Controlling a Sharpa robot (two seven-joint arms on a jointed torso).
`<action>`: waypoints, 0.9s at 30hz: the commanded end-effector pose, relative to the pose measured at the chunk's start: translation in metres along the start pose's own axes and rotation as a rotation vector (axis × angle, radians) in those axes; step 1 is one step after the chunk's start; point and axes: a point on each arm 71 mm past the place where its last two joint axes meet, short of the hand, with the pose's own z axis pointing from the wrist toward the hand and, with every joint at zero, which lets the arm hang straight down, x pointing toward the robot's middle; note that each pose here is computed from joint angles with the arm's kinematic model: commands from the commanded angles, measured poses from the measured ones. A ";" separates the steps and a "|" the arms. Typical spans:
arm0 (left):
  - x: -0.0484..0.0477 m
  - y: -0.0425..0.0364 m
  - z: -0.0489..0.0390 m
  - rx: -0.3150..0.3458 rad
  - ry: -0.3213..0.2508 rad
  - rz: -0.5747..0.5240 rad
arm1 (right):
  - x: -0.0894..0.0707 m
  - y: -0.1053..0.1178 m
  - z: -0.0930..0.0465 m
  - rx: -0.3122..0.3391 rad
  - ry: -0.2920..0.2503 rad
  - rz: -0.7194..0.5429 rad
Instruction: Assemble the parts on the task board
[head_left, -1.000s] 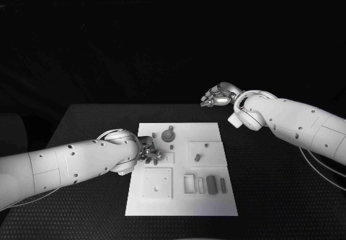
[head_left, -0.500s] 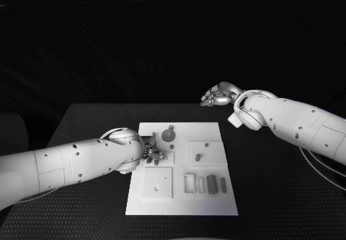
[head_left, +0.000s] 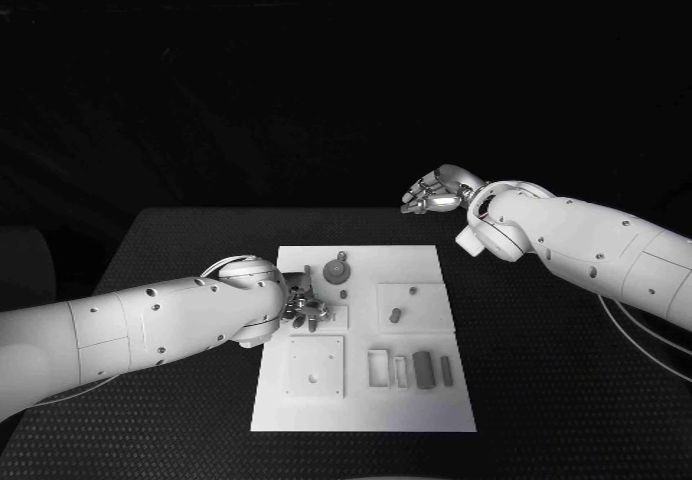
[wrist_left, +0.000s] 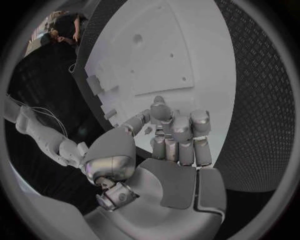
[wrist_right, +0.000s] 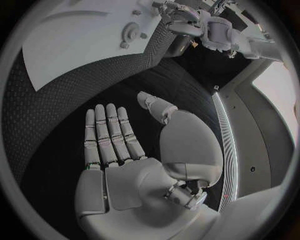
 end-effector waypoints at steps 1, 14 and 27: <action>0.0126 -0.0013 0.0017 -0.008 0.113 0.019 | 0.002 0.001 0.000 -0.007 0.016 -0.005; 0.0094 0.0035 0.0036 -0.026 0.136 -0.037 | 0.003 0.000 0.001 -0.004 0.020 -0.001; 0.0073 0.0021 0.0035 -0.019 0.123 -0.061 | 0.005 -0.001 0.001 -0.001 0.024 -0.001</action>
